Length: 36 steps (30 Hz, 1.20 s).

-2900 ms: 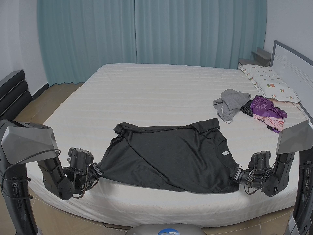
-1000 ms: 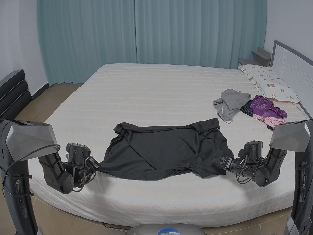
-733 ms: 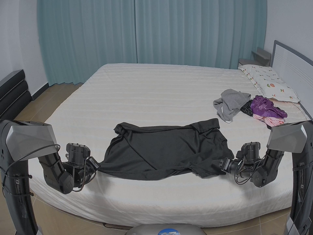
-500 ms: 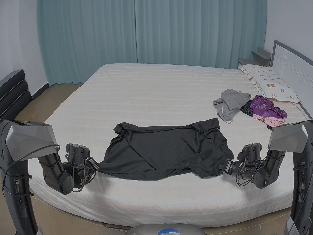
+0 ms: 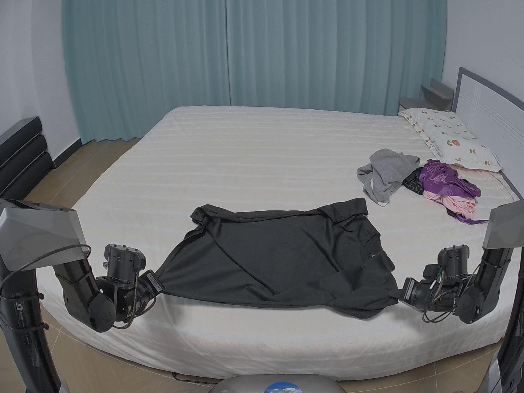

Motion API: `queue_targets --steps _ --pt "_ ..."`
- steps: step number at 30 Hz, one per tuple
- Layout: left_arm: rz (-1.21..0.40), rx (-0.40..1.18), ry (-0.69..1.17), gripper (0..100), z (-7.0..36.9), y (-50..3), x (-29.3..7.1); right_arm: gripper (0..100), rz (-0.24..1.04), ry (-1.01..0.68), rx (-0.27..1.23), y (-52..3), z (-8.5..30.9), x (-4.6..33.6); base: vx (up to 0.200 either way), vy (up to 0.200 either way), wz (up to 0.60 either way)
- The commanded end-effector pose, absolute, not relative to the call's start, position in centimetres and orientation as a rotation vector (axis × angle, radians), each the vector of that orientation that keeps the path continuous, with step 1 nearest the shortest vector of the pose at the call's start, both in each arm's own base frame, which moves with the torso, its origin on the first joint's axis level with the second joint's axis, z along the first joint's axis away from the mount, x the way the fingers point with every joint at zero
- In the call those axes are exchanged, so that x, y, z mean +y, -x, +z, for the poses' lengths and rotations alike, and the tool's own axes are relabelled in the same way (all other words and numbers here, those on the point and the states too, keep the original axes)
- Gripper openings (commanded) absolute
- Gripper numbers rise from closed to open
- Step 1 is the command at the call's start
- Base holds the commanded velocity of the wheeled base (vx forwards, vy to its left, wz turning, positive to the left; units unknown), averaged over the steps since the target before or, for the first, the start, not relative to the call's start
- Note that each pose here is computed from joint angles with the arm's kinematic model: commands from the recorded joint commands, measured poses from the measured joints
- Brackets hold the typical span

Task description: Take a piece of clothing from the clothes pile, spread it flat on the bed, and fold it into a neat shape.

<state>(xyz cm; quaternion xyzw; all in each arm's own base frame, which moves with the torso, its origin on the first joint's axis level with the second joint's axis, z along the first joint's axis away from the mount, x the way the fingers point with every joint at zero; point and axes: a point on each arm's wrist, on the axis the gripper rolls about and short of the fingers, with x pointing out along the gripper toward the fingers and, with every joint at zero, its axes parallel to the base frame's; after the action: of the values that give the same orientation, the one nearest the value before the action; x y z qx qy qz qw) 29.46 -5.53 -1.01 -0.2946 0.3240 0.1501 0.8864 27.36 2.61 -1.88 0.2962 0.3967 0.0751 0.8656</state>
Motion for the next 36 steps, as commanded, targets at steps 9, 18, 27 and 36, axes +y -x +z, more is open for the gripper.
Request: queue_targets --steps 9,18,27,36 --pt "0.272 0.794 0.432 0 -0.8 -26.3 -5.6 0 0.156 -0.57 0.876 -22.3 0.0 1.8 0.0 0.0 0.0" --pt "0.276 0.921 0.344 0 -1.5 -24.6 -5.8 0 0.16 -0.45 0.98 -19.6 -1.2 1.5 0.0 0.0 0.0" --pt "0.265 0.966 0.312 0 -2.0 -24.2 -6.2 0 0.162 -0.39 1.054 -19.7 -3.2 1.5 0.0 0.0 0.0" --pt "0.263 0.969 0.313 0 -2.2 -24.3 -6.4 100 0.154 -0.366 0.978 -21.0 -4.4 1.5 0.0 0.0 0.0"
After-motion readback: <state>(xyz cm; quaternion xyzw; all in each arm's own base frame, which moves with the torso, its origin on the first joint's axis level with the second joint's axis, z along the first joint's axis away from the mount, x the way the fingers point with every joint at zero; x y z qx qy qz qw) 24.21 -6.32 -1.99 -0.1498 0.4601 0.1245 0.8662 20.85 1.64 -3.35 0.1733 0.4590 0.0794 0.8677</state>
